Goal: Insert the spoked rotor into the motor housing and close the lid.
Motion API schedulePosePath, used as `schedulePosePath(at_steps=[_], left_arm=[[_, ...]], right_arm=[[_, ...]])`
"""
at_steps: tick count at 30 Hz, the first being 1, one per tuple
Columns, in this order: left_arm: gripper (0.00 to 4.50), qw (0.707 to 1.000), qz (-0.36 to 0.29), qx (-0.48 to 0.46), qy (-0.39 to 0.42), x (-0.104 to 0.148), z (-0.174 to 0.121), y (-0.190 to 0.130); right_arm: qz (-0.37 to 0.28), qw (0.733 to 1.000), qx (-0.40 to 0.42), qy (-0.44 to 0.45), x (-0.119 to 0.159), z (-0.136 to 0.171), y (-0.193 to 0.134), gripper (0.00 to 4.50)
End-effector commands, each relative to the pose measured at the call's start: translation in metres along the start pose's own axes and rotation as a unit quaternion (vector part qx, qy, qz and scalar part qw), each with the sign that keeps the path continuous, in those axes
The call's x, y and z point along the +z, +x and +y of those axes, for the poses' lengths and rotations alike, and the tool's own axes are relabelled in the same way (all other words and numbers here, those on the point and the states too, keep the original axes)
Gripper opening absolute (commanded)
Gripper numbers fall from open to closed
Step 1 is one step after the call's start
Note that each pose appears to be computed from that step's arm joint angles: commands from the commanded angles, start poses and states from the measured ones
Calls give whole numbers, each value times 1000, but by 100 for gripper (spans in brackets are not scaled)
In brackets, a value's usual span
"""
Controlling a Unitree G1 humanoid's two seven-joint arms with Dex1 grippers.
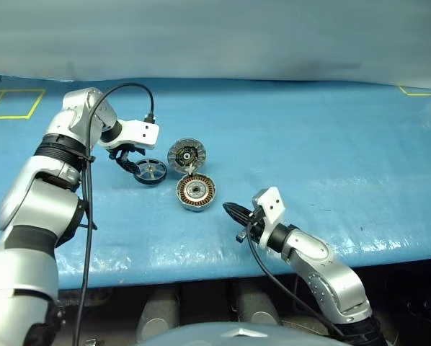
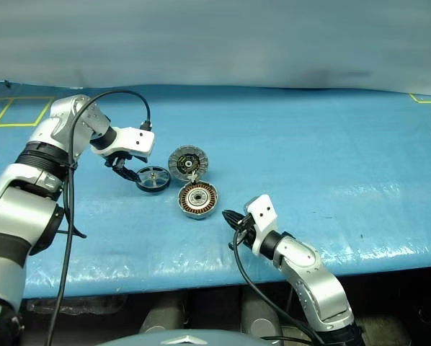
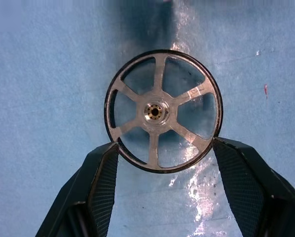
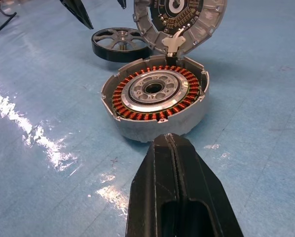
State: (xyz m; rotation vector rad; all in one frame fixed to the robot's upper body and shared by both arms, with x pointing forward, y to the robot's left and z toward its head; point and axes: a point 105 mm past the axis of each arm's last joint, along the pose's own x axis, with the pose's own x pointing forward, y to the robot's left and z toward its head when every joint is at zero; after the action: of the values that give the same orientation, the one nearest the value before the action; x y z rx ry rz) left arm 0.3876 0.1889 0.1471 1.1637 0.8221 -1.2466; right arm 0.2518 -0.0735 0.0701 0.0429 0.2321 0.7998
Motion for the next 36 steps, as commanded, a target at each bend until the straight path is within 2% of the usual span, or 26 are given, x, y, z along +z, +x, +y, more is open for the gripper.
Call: schedulePosePath(at_steps=[1, 7, 36], left_arm=[[328, 999, -25, 29, -6, 9, 10, -14], [328, 999, -10, 48, -4, 6, 15, -4], [328, 999, 6, 17, -36, -6, 2, 32]], right_arm=[[-11, 1000, 4, -9, 7, 2, 0, 0], [-12, 1000, 0, -8, 8, 2, 0, 0], [-23, 999, -28, -4, 10, -3, -1, 0]])
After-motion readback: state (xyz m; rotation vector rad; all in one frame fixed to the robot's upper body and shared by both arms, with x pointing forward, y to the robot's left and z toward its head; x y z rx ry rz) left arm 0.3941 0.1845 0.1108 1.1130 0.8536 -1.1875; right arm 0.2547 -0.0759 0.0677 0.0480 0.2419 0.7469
